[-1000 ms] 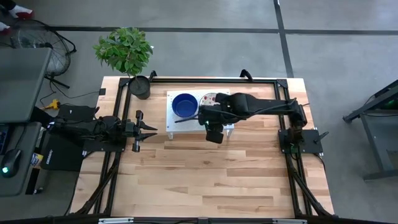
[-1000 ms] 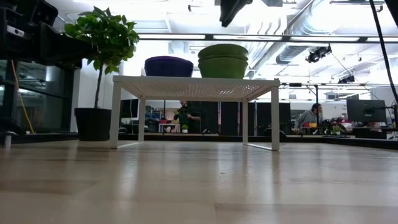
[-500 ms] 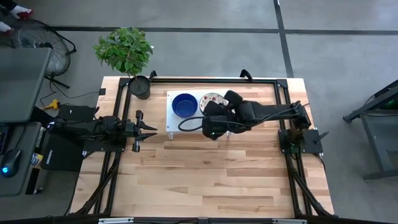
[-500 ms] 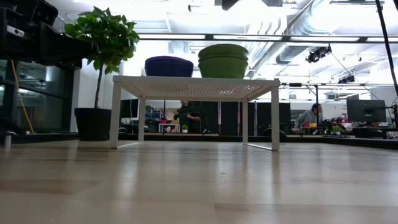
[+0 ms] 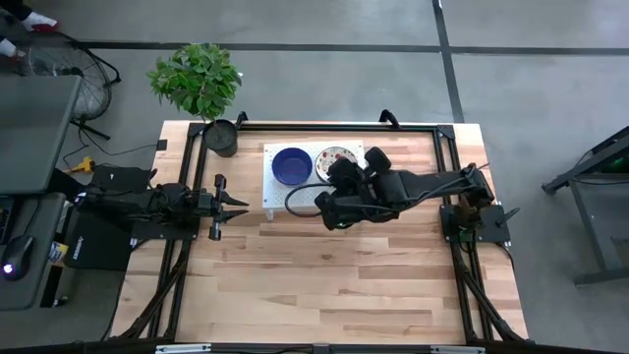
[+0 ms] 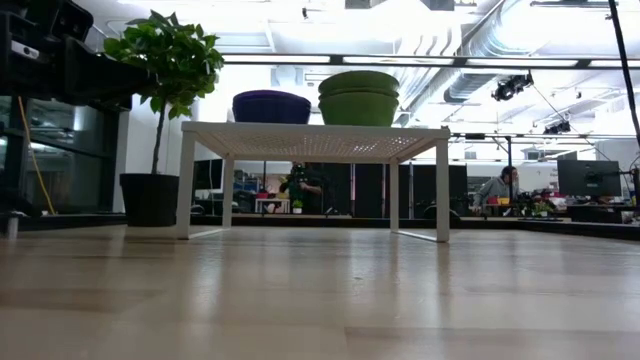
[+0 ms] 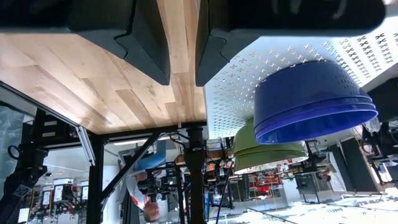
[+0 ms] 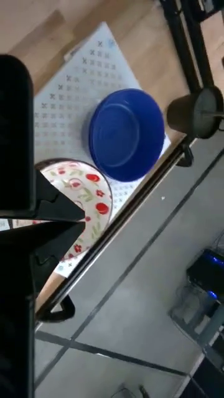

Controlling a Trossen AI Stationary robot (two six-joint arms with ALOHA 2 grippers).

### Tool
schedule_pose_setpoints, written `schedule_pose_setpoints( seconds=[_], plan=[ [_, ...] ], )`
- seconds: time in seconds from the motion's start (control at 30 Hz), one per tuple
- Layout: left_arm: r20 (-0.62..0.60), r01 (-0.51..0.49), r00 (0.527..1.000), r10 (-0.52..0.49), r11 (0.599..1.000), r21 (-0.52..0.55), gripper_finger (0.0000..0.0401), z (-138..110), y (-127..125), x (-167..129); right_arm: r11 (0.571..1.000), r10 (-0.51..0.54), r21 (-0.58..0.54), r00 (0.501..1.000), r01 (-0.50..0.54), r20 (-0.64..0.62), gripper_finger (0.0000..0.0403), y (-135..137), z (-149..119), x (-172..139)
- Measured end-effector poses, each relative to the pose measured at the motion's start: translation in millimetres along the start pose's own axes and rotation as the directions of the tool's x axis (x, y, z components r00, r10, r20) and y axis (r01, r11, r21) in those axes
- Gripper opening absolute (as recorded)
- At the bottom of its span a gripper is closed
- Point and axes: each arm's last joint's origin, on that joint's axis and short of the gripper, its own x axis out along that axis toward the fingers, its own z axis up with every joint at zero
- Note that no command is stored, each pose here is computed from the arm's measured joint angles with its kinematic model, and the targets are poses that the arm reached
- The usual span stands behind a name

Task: Pick & Place Mini bowls
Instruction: Stack the red patterned bowl on top of the red patterned bowl on the shelf

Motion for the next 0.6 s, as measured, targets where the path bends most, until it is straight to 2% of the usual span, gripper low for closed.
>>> schedule_pose_setpoints(
  seconds=[0.17, 0.37, 0.5, 0.6],
  plan=[
    [0.0, 0.0, 1.0, 0.0, 1.0, 0.0, 0.0072, 0.0, 0.0, 0.0, 0.998, 0.057, 0.036, 0.998, -0.056, -0.014, 0.0, 9.0, -17.0, 7.0],
    [0.0, 0.0, 1.0, 0.0, 1.0, 0.0, 0.0072, 0.0, 0.0, 0.0, 0.99, 0.046, 0.126, 0.991, -0.062, 0.123, 0.0, 3.8, -45.0, 17.3],
    [0.0, 0.0, 1.0, 0.0, 1.0, 0.0, 0.0072, 0.0, 0.0, 0.0, 0.994, 0.002, 0.11, 0.976, -0.027, 0.219, 0.0, 3.0, -69.4, 26.1],
    [0.0, 0.0, 1.0, 0.0, 1.0, 0.0, 0.0072, 0.0, 0.0, 0.0, 0.992, 0.019, 0.118, 0.97, -0.049, 0.243, 0.0, 2.2, -85.5, 34.2]
  ],
)
